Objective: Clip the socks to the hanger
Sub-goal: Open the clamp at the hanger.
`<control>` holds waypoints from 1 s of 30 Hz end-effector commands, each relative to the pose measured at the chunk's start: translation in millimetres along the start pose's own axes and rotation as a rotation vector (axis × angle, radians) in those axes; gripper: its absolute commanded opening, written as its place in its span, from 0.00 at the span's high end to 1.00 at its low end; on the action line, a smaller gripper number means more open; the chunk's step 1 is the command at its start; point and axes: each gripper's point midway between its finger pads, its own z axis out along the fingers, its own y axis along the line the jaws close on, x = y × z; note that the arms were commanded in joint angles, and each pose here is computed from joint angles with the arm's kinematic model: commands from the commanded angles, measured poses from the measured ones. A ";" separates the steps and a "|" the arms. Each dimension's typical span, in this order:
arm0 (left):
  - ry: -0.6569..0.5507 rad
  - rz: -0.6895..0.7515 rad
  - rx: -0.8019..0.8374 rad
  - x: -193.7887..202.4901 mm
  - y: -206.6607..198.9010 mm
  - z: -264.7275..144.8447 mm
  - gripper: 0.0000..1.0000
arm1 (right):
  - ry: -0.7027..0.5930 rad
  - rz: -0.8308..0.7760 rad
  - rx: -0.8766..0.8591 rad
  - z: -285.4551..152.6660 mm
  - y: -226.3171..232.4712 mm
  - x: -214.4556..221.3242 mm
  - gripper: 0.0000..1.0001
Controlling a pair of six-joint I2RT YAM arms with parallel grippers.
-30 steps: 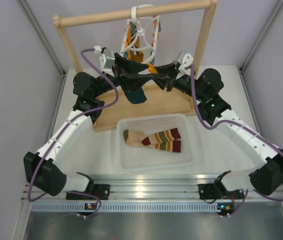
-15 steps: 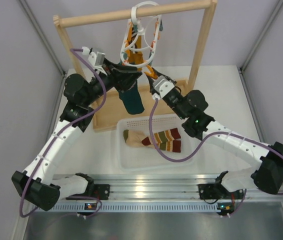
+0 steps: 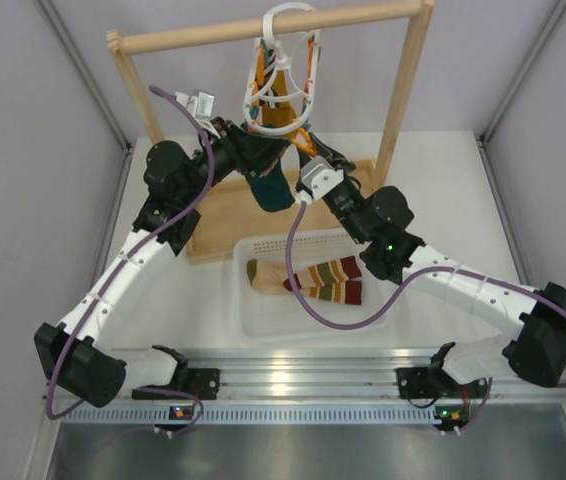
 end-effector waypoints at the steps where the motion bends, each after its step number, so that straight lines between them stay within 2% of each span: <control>1: -0.076 0.000 0.113 -19.2 -28.7 3.3 0.53 | -0.036 0.012 -0.020 2.9 6.5 -14.5 1.00; 9: -0.093 -0.034 0.204 -18.7 -42.3 1.1 0.54 | -0.029 0.039 -0.030 3.0 10.6 -12.1 1.00; 23: -0.073 -0.050 0.209 -10.2 -40.6 20.4 0.56 | -0.036 0.052 -0.048 6.2 14.7 -10.7 1.00; 29: -0.103 -0.036 0.200 -14.8 -39.0 22.4 0.63 | -0.048 0.054 -0.085 3.2 21.1 -12.5 1.00; 30: -0.108 -0.030 0.208 -16.6 -40.9 22.4 0.70 | -0.044 0.056 -0.094 2.3 22.1 -12.5 1.00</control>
